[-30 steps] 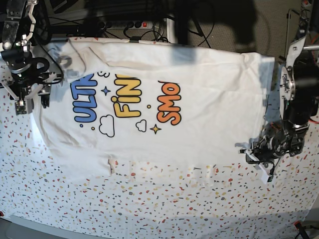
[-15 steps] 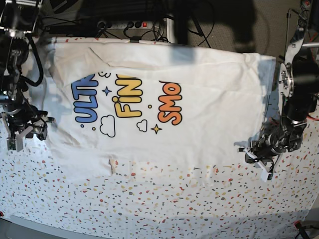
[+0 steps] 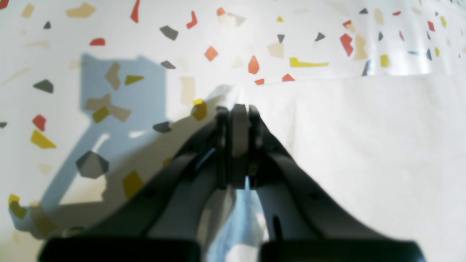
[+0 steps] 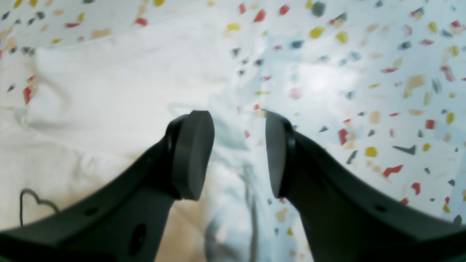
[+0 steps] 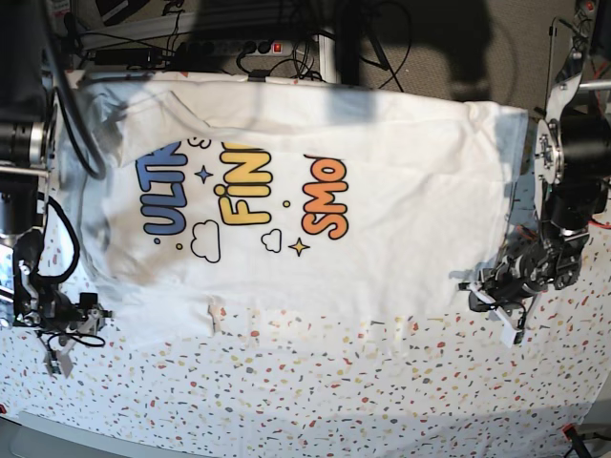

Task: Fold the T-shirt properly
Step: 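Grasp the hem corners with both grippers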

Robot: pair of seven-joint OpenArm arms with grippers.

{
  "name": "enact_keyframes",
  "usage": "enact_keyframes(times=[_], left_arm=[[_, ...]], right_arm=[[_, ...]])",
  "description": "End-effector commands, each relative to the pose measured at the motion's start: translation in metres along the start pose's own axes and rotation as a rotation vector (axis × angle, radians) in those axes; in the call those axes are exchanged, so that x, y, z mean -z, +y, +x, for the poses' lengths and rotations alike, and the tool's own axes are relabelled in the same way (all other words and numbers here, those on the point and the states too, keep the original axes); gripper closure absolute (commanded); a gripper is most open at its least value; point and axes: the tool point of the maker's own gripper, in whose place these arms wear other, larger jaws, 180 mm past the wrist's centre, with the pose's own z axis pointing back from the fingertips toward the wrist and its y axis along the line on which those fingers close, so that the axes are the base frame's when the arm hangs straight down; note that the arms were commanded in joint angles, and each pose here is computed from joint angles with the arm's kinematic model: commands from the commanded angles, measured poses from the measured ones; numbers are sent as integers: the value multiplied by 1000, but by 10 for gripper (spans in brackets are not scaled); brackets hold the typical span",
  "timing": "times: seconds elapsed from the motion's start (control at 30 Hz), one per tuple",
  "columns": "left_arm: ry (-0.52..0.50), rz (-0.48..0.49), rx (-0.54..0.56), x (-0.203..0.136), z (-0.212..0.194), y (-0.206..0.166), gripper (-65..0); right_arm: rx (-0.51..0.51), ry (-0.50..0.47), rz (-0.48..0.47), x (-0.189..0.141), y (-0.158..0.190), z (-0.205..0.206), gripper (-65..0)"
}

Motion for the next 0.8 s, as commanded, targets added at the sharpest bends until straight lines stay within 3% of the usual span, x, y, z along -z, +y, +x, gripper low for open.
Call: enact_keyframes(times=[0.0,0.33,0.77], left_arm=[[31,5,25,-2,2,2,0],[20,7,25,-1,4,2,0],[20,9,25,-2,4,3,0]], right_arm=[[-1,-42,-25,-8,-15,23,-271],[-4,51,-47,9,-33,-20,-271],[11,121,1,24,-13,-72,-270]])
